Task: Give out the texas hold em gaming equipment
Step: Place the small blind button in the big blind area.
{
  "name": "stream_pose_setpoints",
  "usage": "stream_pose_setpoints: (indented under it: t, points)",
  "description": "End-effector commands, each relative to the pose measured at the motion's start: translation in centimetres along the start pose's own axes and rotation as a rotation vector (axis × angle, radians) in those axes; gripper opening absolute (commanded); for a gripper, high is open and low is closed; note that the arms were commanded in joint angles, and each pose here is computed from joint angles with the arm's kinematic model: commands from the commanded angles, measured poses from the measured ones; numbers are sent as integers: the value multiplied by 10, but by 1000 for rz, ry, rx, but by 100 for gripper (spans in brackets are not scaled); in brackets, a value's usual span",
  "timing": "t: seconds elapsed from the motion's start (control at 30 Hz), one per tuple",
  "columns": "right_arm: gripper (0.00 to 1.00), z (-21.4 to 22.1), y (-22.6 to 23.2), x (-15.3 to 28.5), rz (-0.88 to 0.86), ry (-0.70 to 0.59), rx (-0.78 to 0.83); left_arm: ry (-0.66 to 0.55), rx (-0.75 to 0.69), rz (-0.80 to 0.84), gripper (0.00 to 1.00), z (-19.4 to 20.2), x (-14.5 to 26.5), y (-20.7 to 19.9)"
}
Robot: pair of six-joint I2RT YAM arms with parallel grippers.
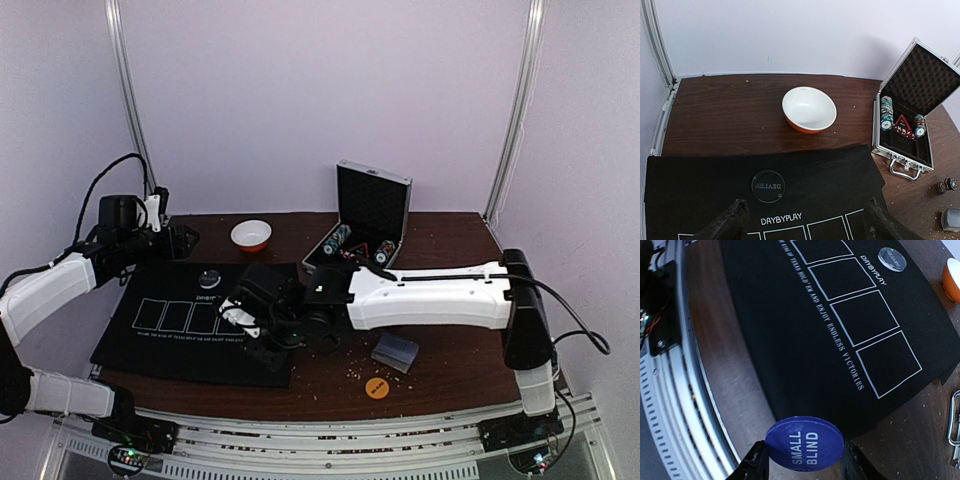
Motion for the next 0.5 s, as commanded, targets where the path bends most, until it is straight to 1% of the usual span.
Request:
stream_pose_setpoints:
  t: [0.0,0.2,0.33,0.47]
  points:
    - [33,0,-18,-46,82,52,-10,-28,-12,-1,82,-3,1,2]
    - [32,6,-25,-75,123,125,-14,-19,-1,-3,82,-2,0,5]
    - [32,19,-22,-90,93,192,-9,-12,1,-5,82,-1,-3,7]
    - [34,28,-22,-100,86,232,-12,-4,4,-3,82,0,-5,7]
Point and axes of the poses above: each gripper's point midway between its finger pads, its own x axis back along the fingers, its own y axis along the line the jaws close on, z = x × y, the point moved 10 cm from there along x, back along the fingers, and after that the axes turned 3 degrees about -x, right-handed, at the moved point
